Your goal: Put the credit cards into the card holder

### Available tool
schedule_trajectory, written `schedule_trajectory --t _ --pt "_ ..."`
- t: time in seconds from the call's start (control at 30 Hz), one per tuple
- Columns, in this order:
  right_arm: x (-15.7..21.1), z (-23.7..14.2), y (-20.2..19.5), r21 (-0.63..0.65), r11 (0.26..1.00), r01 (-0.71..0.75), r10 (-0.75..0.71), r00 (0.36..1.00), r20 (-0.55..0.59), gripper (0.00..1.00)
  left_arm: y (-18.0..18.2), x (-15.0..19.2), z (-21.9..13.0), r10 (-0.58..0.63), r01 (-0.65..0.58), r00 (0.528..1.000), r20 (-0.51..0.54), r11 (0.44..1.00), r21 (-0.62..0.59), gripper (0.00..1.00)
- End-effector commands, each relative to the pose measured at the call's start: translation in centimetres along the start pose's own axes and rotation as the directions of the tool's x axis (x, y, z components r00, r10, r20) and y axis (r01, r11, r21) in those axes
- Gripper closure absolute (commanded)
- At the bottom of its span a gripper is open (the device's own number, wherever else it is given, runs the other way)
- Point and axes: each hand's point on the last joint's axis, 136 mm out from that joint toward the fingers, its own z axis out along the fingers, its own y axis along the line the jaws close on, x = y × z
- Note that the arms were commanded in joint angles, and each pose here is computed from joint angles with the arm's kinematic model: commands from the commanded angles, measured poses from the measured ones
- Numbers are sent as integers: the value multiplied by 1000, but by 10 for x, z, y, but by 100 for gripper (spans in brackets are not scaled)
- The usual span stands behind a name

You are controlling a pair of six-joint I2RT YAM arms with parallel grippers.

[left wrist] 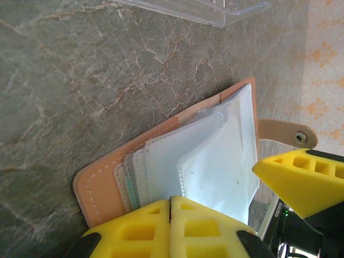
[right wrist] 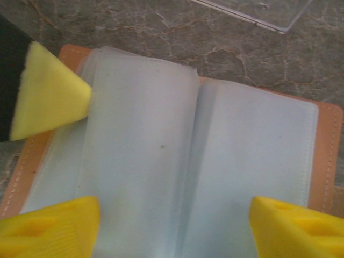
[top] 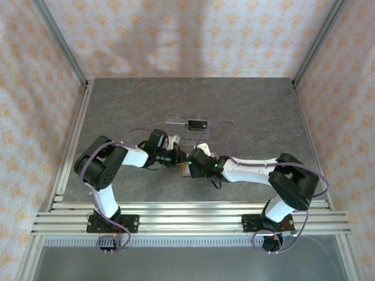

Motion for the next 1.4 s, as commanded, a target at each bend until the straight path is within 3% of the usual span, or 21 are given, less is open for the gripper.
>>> schedule_trajectory --t 0.0,0.2,0.4,0.47,0.57,0.63,0.77,0.97,1.17,1.37 --pt "-3 -7 -21 75 996 -36 32 998 57 31 25 16 -3 -48 45 998 -36 995 -91 87" --pt "-9 -29 -52 146 976 -163 142 980 141 34 21 13 -6 -33 29 999 -43 995 -93 85" --pt "-15 -56 -89 204 937 -285 241 947 214 24 15 11 -5 -25 20 998 -58 996 -82 85" --pt "-18 -63 -79 142 957 -254 224 954 199 19 12 9 -7 -10 4 998 -67 996 -89 85" --pt "-18 -64 -23 -138 986 -98 113 988 103 11 10 8 -8 -6 -1 997 -76 995 -97 85" --pt "-14 -60 -1 -222 974 -53 67 996 53 10 9 6 -8 -3 -3 998 -64 995 -96 85" --pt "-10 -40 13 -167 986 -24 23 1000 -8 11 10 6 -7 -8 2 998 -64 996 -93 85" --pt "-17 -25 31 -148 989 -6 6 1000 2 14 13 9 -7 -23 17 998 -62 996 -91 85" --pt "-19 -11 14 -19 998 53 -53 998 33 14 13 10 -8 -22 15 998 -67 995 -96 85" --pt "-17 -2 -1 71 997 11 -15 998 57 15 16 11 -5 -36 30 997 -63 996 -88 85"
